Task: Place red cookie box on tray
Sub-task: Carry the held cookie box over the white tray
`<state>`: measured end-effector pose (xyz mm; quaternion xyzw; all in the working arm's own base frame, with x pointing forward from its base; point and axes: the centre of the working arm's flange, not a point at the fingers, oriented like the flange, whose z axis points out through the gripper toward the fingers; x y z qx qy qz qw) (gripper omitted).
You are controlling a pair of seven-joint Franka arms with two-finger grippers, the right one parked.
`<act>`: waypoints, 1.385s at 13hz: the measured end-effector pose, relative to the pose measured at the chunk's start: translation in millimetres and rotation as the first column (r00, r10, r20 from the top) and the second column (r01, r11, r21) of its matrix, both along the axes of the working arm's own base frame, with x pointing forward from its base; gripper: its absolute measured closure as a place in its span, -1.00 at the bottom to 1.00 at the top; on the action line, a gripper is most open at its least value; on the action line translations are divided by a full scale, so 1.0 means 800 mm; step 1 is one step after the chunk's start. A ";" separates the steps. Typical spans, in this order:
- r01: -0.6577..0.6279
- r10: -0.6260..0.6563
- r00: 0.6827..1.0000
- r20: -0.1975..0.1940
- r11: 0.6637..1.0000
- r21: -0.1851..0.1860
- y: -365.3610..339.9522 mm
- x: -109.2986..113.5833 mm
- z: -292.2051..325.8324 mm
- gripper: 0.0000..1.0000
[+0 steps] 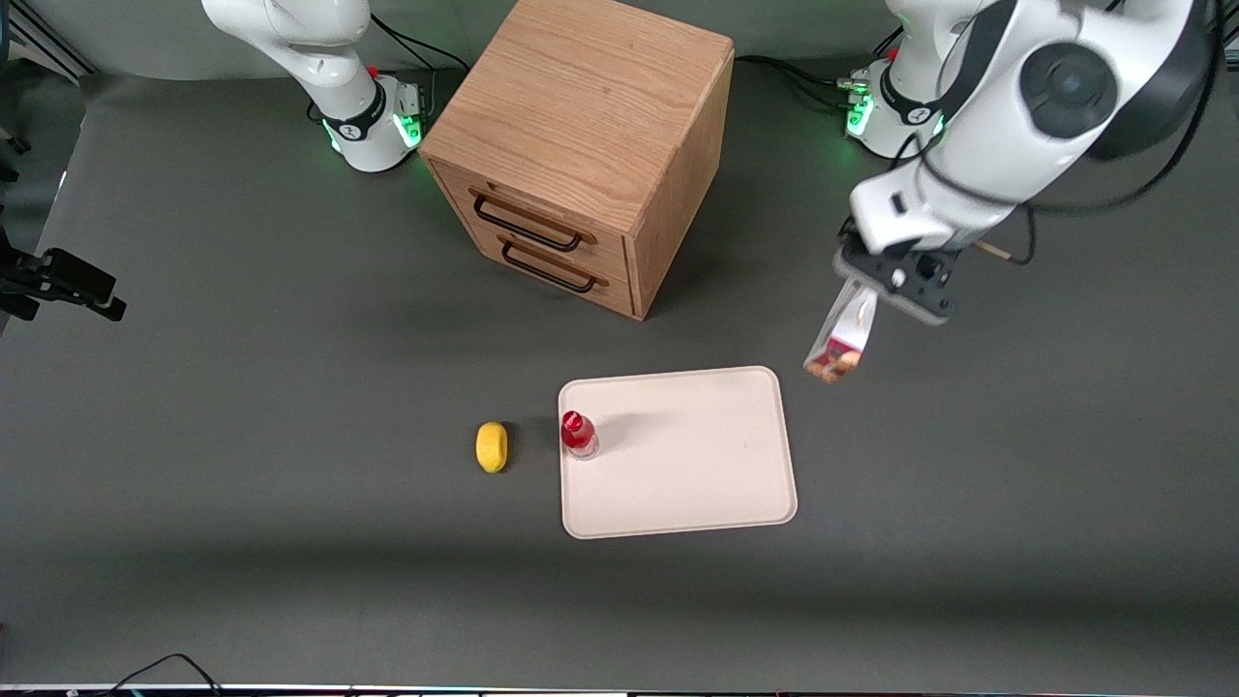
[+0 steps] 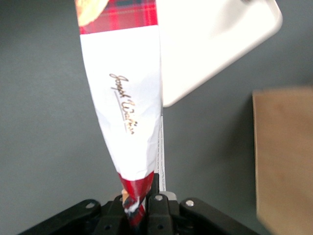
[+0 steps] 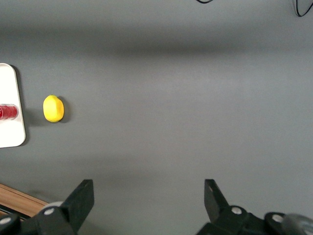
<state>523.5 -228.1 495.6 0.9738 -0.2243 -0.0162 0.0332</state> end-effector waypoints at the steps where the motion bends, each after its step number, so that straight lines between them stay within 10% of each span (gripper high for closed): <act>1: -0.065 0.065 0.998 0.014 0.997 0.035 -0.016 0.014 -0.014 0.81; 4: -0.265 0.265 0.964 0.011 0.962 0.063 -0.066 0.053 -0.061 0.81; 9: -0.441 0.441 0.898 0.009 0.898 0.002 -0.105 0.092 -0.153 0.81; 18: -0.463 0.463 0.886 0.028 0.886 0.010 -0.131 0.101 -0.315 0.81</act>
